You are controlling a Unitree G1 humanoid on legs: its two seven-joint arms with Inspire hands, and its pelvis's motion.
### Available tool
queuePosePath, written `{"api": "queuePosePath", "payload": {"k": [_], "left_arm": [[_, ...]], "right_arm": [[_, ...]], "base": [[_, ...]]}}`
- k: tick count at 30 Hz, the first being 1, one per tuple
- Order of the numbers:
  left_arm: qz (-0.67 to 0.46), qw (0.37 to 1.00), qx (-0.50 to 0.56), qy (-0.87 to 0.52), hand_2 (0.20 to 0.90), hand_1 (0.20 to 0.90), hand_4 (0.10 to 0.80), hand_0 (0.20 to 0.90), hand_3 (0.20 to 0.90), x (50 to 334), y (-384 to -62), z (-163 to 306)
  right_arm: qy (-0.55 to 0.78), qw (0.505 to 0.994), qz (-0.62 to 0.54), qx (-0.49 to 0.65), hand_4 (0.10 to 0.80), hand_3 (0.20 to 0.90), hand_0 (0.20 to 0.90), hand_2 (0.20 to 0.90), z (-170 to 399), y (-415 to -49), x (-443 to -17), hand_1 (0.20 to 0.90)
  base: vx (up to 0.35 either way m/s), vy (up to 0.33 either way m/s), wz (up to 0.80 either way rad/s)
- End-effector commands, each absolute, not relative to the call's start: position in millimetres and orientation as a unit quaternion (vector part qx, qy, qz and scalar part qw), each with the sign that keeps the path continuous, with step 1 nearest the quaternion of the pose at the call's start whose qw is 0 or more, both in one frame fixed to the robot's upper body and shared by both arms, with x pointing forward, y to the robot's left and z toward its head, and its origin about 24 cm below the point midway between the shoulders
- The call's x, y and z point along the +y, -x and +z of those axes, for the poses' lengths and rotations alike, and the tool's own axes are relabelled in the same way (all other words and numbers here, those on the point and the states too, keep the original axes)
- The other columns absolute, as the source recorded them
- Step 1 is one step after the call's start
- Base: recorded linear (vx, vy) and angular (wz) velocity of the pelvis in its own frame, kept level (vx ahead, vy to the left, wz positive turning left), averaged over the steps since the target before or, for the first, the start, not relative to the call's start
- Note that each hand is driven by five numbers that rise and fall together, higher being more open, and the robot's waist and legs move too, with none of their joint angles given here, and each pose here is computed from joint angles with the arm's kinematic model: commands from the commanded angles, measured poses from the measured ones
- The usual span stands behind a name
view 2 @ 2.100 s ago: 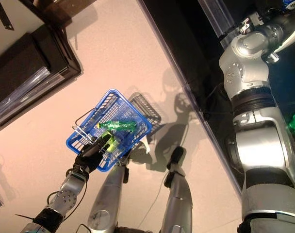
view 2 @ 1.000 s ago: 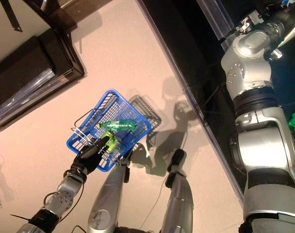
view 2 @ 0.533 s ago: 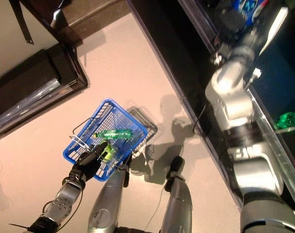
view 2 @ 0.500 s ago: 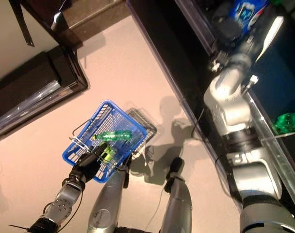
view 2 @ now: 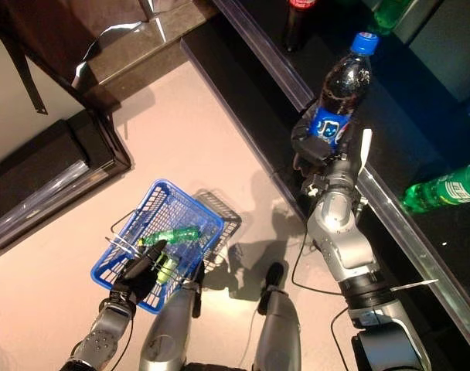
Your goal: Pick up the drink and place into the basket.
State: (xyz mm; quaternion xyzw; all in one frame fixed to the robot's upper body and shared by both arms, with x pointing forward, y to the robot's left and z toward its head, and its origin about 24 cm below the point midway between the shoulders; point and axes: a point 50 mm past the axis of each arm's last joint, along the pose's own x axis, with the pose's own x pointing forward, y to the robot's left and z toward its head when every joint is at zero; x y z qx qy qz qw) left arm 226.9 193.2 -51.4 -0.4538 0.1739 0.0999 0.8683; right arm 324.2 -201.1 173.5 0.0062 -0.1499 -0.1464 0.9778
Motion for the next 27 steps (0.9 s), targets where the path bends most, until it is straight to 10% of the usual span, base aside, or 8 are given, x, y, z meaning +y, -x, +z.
{"api": "queuePosePath", "payload": {"k": [1,27], "left_arm": [[-0.065,0.888,-0.047,0.452,0.3,0.3,0.1,0.3,0.2,180.5,-250.1,37.5],[-0.349,0.819,-0.185,0.416,0.3,0.3,0.1,0.3,0.2,126.1,-233.4,148.3]], "right_arm": [[-0.021,0.896,0.0,-0.443,0.1,0.2,0.3,0.3,289.0,-277.6,-158.9,0.3],[-0.035,0.956,0.112,-0.269,0.1,0.2,0.3,0.3,198.2,-293.3,-67.1,0.3]], "base": [[0.072,-0.012,0.03],[0.02,-0.005,0.09]]}}
